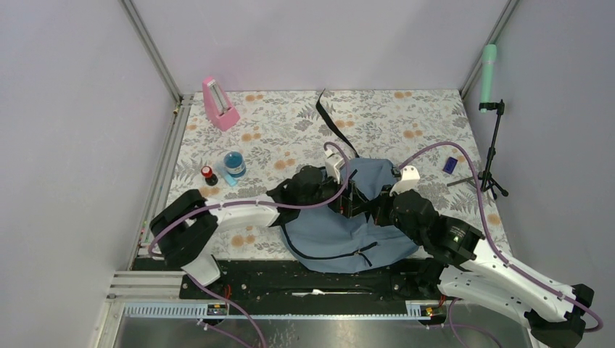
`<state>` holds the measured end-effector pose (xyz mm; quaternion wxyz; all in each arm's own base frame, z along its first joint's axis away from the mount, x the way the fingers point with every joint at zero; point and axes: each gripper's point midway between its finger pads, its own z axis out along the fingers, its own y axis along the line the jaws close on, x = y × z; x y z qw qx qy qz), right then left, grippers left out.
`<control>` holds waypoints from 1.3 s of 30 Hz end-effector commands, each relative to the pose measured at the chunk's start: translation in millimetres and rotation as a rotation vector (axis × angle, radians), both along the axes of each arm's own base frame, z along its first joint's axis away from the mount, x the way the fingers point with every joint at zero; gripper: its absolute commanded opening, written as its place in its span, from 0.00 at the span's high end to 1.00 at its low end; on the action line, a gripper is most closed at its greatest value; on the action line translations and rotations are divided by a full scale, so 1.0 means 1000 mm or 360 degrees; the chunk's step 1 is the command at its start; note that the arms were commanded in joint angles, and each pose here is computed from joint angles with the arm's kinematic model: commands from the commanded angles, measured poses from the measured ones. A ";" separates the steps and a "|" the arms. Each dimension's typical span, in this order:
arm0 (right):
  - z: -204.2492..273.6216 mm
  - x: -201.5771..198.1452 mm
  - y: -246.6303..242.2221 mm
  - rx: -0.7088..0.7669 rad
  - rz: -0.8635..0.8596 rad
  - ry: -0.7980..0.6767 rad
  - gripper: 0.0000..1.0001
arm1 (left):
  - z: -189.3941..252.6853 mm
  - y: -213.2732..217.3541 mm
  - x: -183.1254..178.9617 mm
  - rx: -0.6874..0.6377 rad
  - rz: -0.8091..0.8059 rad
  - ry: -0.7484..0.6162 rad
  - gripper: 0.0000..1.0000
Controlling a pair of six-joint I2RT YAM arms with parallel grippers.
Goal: Pack the student bag
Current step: Place the personal item in the student bag, then pick up the personal item from the center of the board.
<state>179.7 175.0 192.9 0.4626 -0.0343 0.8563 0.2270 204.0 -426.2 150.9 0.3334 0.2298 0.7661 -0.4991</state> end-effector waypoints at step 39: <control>0.037 0.003 0.004 0.0242 -0.0023 -0.0155 0.96 | 0.009 0.437 0.123 0.0898 0.1820 0.0277 0.01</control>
